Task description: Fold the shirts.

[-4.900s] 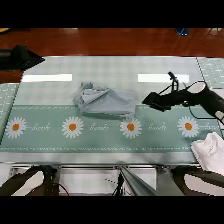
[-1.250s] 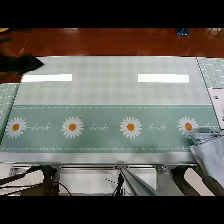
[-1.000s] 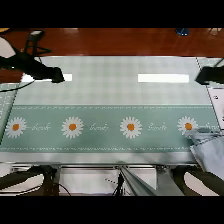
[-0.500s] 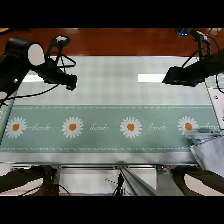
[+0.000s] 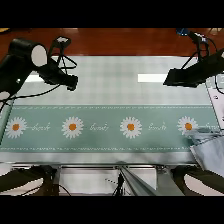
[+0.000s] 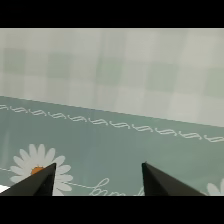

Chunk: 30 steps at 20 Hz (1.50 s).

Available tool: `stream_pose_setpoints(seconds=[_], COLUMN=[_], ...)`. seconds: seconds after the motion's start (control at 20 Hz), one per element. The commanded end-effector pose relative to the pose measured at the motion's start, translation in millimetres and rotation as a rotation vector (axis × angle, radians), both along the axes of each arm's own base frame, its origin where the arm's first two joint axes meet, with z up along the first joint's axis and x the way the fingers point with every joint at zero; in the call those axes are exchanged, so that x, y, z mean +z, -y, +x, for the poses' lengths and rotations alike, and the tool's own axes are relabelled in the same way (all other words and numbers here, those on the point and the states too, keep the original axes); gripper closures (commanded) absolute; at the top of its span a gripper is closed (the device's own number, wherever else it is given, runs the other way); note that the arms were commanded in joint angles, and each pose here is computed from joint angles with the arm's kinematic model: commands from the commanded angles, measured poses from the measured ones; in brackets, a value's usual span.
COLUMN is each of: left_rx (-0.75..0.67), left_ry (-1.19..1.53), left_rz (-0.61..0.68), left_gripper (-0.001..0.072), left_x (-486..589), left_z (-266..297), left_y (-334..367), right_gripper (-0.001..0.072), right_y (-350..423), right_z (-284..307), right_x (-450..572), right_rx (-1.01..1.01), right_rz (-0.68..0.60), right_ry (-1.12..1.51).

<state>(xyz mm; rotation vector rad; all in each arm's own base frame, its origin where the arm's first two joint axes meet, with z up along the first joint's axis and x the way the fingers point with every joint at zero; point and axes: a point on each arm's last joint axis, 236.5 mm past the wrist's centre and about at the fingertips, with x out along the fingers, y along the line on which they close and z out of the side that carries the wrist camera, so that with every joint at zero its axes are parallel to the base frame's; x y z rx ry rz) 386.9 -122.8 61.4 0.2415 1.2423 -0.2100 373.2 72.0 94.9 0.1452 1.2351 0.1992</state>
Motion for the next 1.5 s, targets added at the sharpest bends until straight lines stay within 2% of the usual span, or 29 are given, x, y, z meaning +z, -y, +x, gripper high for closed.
stream_pose_setpoints(seconds=[0.0, 0.55, 0.85, 1.45], left_rx=[0.002, 0.017, 0.081, 0.078], left_ry=[-0.009, -0.047, 0.175, 0.159], left_rz=[0.004, 0.014, -0.102, -0.093], left_gripper=[-0.0013, -0.0013, -0.0013, -0.0013], left_x=[-4.0, -20.0, 23.8, 14.5], left_z=[0.6, 3.3, 25.6, 27.8], left_y=[0.4, -1.7, 6.3, 7.2], right_gripper=[0.0114, 0.0114, 0.0114, 0.0114], right_y=[21.7, 21.5, 21.4, 21.5], right_z=[0.5, 1.3, 1.4, 1.4], right_x=[-3.9, -3.4, -3.6, -3.6], right_rx=[-0.013, -0.013, -0.013, -0.013], right_rz=[-0.094, -0.093, -0.093, -0.093], right_ry=[0.000, 0.004, 0.003, 0.003])
